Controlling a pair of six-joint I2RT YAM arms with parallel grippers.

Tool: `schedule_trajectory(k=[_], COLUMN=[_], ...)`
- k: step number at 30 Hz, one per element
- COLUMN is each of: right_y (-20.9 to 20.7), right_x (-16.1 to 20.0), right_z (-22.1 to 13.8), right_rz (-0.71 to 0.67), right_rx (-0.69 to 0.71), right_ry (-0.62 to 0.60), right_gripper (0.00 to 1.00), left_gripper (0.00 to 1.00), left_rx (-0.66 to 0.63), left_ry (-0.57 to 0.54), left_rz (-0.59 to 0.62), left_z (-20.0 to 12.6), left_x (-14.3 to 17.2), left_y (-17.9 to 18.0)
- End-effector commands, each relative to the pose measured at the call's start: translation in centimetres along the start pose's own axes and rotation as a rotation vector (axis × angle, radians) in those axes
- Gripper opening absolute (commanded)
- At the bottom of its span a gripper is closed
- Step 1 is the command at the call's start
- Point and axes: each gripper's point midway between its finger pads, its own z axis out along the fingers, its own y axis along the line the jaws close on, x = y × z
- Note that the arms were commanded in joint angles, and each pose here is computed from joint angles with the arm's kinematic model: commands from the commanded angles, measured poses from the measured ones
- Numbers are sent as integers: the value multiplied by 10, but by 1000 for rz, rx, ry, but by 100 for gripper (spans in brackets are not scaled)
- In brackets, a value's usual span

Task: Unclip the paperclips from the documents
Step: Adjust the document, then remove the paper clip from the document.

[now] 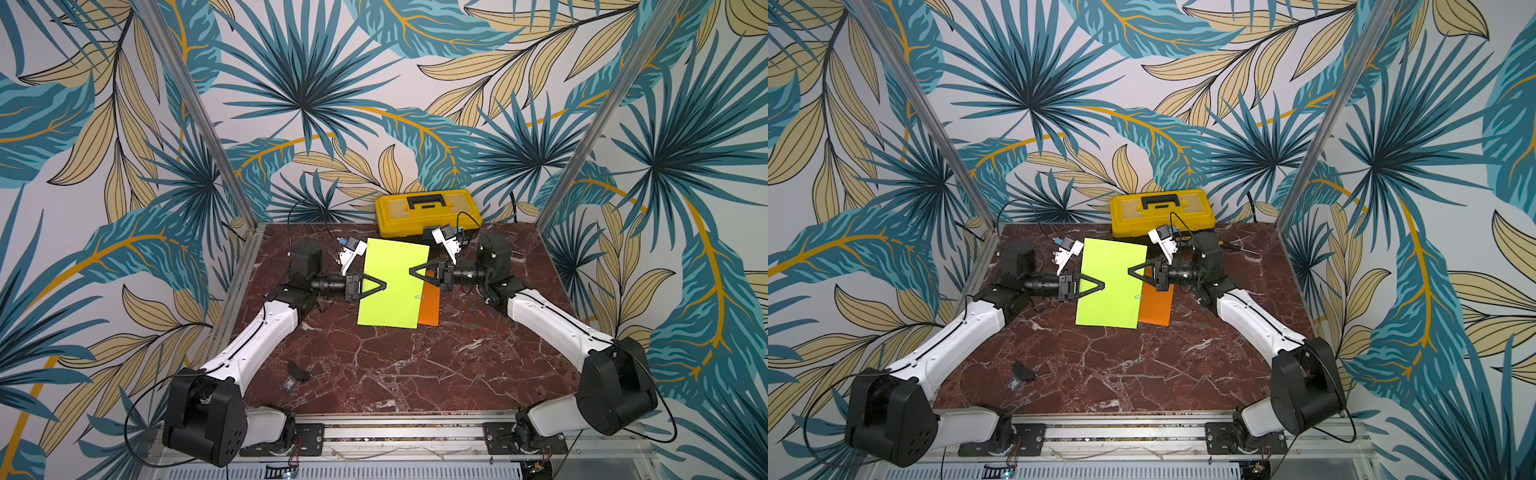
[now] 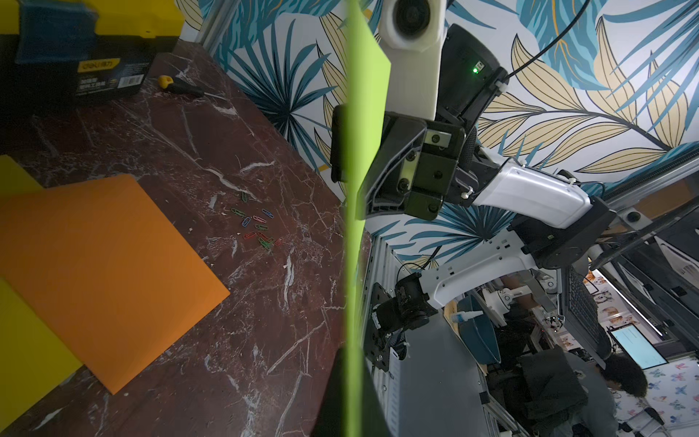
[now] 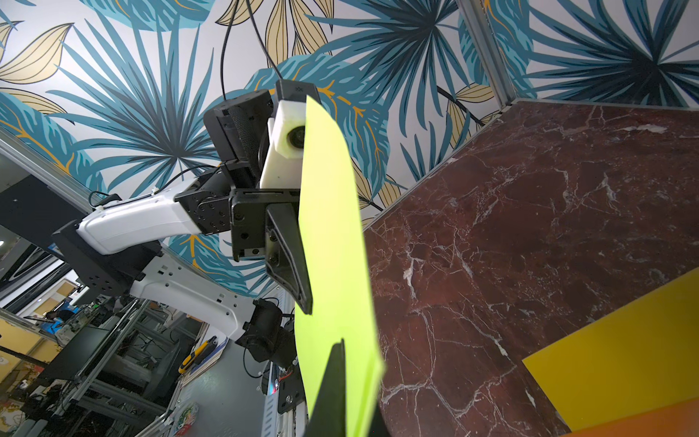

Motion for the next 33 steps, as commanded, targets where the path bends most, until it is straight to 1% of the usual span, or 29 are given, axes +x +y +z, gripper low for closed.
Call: schedule_trajectory(k=[1, 3, 5, 6, 7, 9, 10, 12, 14, 18, 25, 33], right_y=[1, 0, -1, -2, -3, -4, -5, -7, -9, -10, -12, -17], right_x=[-9, -9, -7, -5, -3, 3, 7, 15, 24, 35, 50, 59], right_z=[-2, -2, -1, -1, -1, -1, -1, 0, 0, 0, -1, 3], right_rz=[-24, -20, -14, -10, -6, 4, 11, 27, 44, 65, 97, 146], right_rx=[11, 14, 16, 18, 19, 14, 12, 5, -4, -22, -34, -68], right_ry=[-17, -16, -10, -5, 1, 18, 27, 49, 67, 85, 113, 115], right_gripper=[2, 6, 16, 23, 32, 47, 52, 58, 60, 62, 63, 63], left_gripper=[0, 0, 0, 0, 0, 0, 0, 0, 0, 0, 0, 0], left_rx=[2, 1, 0, 0, 0, 1, 1, 5, 6, 6, 5, 7], left_ry=[-10, -11, -13, -14, -15, -18, -21, -24, -28, -32, -34, -38], left_rz=[31, 31, 35, 39, 44, 53, 58, 68, 74, 75, 75, 81], left_z=[-2, -2, -2, -2, -3, -4, -5, -6, -8, -10, -11, -11], left_x=[-3, -3, -3, -4, -4, -5, -6, -8, -9, -11, -12, -14], left_y=[-5, -5, -6, -6, -7, -9, -11, -13, -15, -15, -15, -17])
